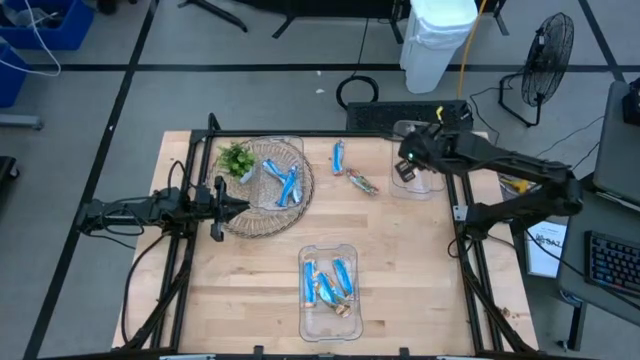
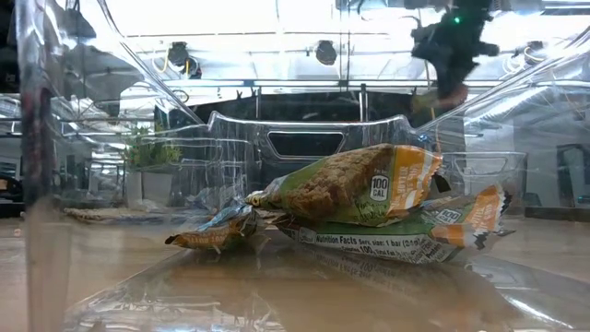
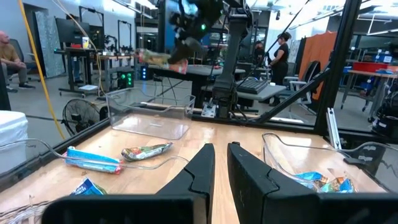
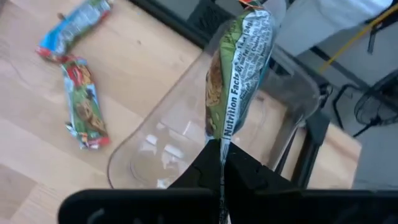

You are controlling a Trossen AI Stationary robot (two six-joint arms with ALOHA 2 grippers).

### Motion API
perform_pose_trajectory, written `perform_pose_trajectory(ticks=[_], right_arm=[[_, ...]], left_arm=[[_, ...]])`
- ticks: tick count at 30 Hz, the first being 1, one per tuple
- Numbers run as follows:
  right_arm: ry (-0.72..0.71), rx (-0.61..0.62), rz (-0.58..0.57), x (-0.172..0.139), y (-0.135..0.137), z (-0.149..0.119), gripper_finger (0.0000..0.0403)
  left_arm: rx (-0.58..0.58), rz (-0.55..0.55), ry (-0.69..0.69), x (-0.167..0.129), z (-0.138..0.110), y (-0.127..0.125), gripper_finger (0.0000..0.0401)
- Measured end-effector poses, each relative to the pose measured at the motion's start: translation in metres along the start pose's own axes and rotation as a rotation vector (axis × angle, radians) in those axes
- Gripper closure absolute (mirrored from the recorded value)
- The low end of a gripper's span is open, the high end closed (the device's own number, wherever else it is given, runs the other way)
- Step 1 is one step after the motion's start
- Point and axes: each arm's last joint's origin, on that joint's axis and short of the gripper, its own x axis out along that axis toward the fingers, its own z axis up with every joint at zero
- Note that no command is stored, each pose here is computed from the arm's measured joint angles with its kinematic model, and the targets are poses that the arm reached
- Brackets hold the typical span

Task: Pick and place Granola Bars by type
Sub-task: Put the red granola bar into the top right transparent bin

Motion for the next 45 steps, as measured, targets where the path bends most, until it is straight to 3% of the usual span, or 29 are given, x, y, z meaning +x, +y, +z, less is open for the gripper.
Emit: perform_pose_trajectory(ticks=[7,15,23,37,45], right_arm=[[0.108,0.032,-0.086,0.048,0.002,-0.032,0.0403],[0.024,0.107,-0.027,0.092,0.009,-0.043,0.0403],[-0.047,0.153,0.024,0.109,0.009,-0.041,0.0398],[-0.074,0.136,0.087,0.110,0.009,-0.036,0.0291],[-0.302,0.113,0.524,0.097,0.029,-0.007,0.0264]], left_arm=[[0.000,0.000,0.000,0.000,0.000,0.000,0.0352],[0.000,0.000,-0.001,0.000,0.000,0.000,0.0352],[0.000,0.000,0.000,0.000,0.000,0.000,0.0352],[0.000,0.000,0.000,0.000,0.000,0.000,0.0352],[0.000,0.000,0.000,0.000,0.000,0.000,0.0352]])
